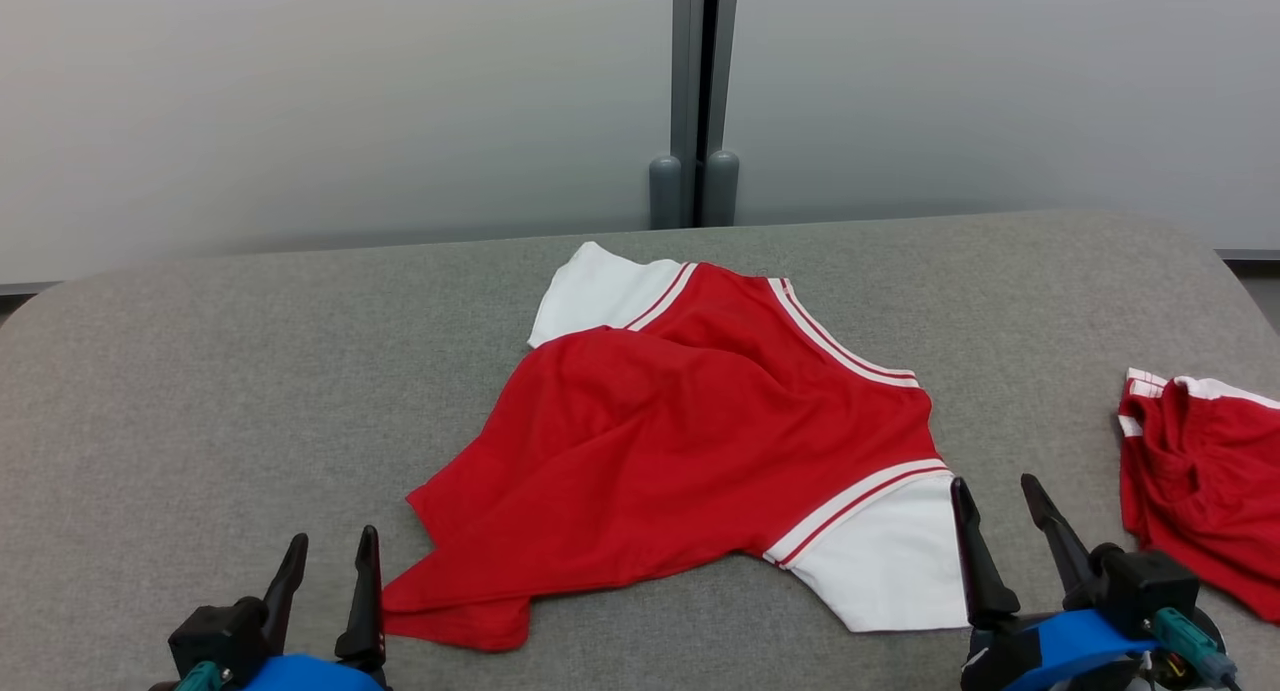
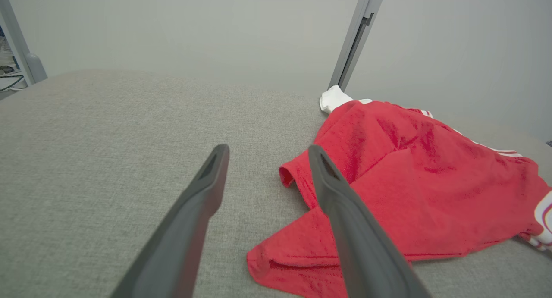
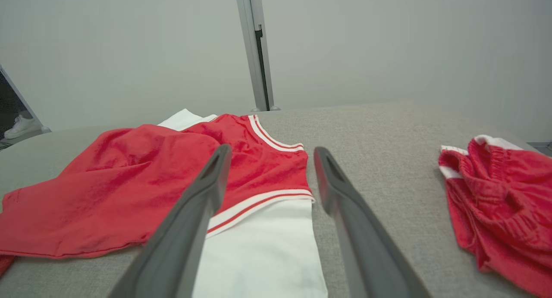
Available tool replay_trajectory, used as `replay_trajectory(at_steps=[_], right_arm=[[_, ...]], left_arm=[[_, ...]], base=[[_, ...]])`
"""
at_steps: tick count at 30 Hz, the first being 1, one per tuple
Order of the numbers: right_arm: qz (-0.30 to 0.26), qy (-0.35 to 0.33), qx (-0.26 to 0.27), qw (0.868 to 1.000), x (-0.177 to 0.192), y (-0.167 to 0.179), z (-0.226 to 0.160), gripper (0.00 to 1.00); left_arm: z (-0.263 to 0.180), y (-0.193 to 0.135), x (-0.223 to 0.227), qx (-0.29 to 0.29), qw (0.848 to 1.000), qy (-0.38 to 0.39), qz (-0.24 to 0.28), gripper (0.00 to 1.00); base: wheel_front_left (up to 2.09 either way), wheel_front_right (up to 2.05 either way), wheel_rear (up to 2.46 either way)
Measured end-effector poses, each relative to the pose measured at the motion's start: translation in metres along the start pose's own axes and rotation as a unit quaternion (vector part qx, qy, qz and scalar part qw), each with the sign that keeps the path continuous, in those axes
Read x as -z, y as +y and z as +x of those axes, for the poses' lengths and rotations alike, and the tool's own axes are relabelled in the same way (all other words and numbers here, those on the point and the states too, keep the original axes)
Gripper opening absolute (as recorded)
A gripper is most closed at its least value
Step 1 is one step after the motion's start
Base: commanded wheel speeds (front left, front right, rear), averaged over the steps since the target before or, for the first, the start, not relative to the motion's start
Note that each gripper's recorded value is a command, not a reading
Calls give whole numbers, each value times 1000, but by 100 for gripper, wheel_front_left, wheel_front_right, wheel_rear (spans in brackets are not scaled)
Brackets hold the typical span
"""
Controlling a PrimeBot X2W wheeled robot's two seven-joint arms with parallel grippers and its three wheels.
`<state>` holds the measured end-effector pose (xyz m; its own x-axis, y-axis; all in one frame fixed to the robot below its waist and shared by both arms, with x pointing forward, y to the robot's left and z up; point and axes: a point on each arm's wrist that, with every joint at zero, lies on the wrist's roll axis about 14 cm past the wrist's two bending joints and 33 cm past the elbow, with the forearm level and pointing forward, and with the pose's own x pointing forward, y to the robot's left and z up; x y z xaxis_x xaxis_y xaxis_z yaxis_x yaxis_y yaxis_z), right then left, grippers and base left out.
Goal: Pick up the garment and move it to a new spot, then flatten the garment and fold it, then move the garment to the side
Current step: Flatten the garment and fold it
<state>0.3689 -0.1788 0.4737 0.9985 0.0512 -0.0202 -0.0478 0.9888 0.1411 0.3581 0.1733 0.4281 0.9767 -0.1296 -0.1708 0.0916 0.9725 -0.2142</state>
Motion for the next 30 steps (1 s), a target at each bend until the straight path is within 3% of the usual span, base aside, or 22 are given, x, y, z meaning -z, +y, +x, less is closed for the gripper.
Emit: replay_trajectory(at_steps=[10, 21, 30], right_arm=[[-6, 20, -4, 1000, 12, 2, -2, 100], [-7, 165, 34, 986, 98, -22, -30, 100], [7, 185, 42, 982, 110, -24, -15, 100]], left_arm=[[-3, 0, 10, -8, 1000, 12, 1, 100], [-10, 4, 29, -12, 999, 43, -4, 100], [-9, 18, 29, -20, 999, 48, -1, 100]], base=[[0, 0, 0], [0, 0, 0], [0, 0, 0]])
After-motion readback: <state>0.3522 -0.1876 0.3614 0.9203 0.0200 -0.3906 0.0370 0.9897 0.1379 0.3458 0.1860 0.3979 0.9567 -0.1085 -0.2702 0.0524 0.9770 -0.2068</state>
